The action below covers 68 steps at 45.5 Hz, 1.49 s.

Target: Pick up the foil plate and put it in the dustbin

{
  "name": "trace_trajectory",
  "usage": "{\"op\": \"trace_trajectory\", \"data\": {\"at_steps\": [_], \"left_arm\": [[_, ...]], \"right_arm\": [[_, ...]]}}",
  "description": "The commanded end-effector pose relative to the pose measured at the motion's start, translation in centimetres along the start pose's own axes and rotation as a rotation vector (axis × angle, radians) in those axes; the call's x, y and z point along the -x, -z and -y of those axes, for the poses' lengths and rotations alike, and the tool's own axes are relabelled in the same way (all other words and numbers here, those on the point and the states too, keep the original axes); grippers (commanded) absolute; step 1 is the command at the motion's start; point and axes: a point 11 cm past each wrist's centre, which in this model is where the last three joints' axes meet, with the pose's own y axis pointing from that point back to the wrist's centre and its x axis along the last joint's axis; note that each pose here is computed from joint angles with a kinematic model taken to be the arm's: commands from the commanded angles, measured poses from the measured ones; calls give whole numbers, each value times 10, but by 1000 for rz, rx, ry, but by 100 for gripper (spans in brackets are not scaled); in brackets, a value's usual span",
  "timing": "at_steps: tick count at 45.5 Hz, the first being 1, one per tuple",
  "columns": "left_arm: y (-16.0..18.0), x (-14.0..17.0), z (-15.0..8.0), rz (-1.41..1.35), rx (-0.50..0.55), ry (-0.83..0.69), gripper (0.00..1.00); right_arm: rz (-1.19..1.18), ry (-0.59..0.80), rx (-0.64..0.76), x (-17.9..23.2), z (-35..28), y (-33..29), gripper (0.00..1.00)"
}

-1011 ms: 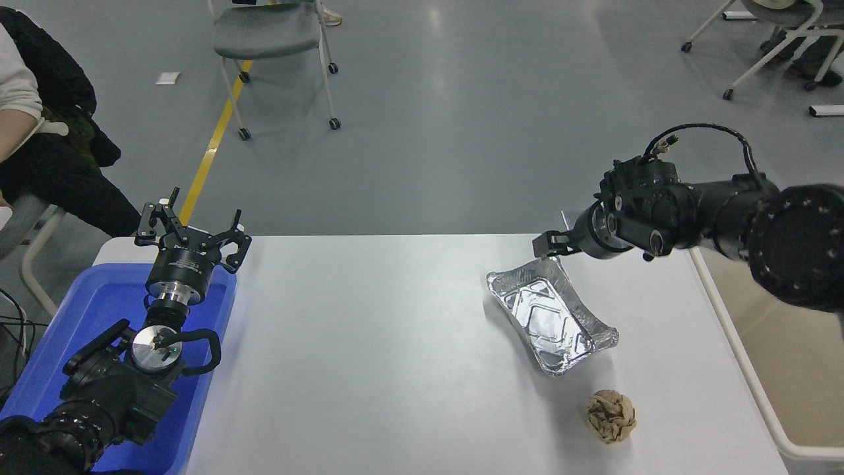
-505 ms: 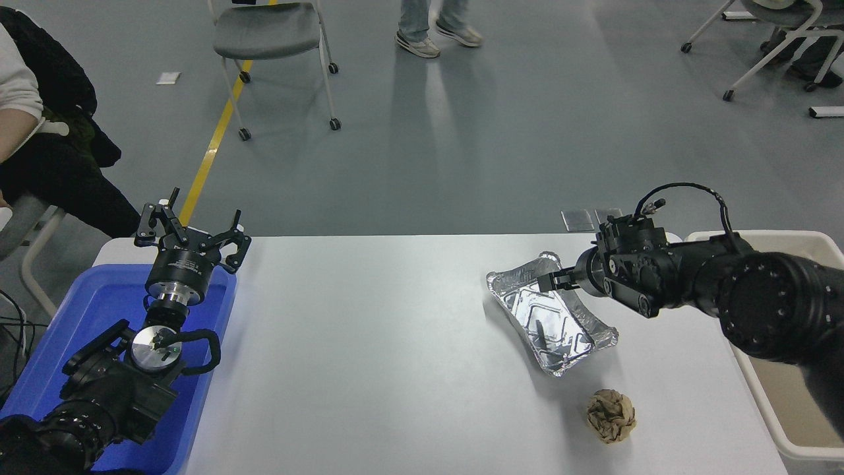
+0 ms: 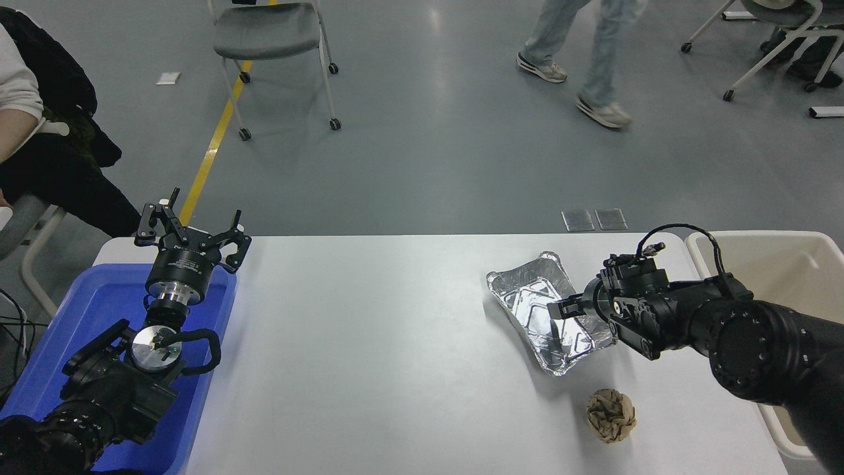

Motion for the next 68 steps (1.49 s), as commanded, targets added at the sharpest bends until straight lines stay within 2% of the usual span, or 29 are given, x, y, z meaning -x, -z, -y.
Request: {"op": "trace_trajectory", "data": {"at_steps": [1, 5, 7, 9, 11, 12, 14, 17, 24, 31, 47, 55, 68], "left_arm": [[0, 0, 0, 1, 0, 0, 99], [0, 0, 0, 1, 0, 0, 99], [0, 0, 0, 1, 0, 0, 99], [1, 0, 0, -1, -1, 0, 99], [0, 0, 0, 1, 0, 0, 99], [1, 0, 0, -1, -1, 0, 99], [0, 0, 0, 1, 0, 0, 99], [1, 0, 0, -1, -1, 0, 99], [1, 0, 0, -1, -1, 0, 99], [0, 0, 0, 1, 0, 0, 99], [0, 0, 0, 1, 0, 0, 99], [0, 0, 0, 1, 0, 0, 99], [0, 0, 0, 1, 0, 0, 99]], "right_arm": [[-6, -14, -2, 8, 3, 1, 90], [-11, -18, -4, 9, 3, 1, 81], [-18, -19, -4, 10, 4, 2, 73], [-27, -21, -3, 11, 4, 2, 58], [-32, -18, -3, 12, 4, 2, 36], [-32, -17, -4, 12, 4, 2, 30], [-31, -15, -5, 13, 4, 2, 27], [-30, -13, -8, 14, 4, 3, 18], [-30, -10, -12, 15, 5, 4, 15], [-32, -11, -14, 14, 4, 4, 0], [-35, -21, -16, 6, 2, 4, 0], [-44, -38, -29, -24, -12, 4, 0], [46, 29, 39, -94, -85, -74, 0]]}}
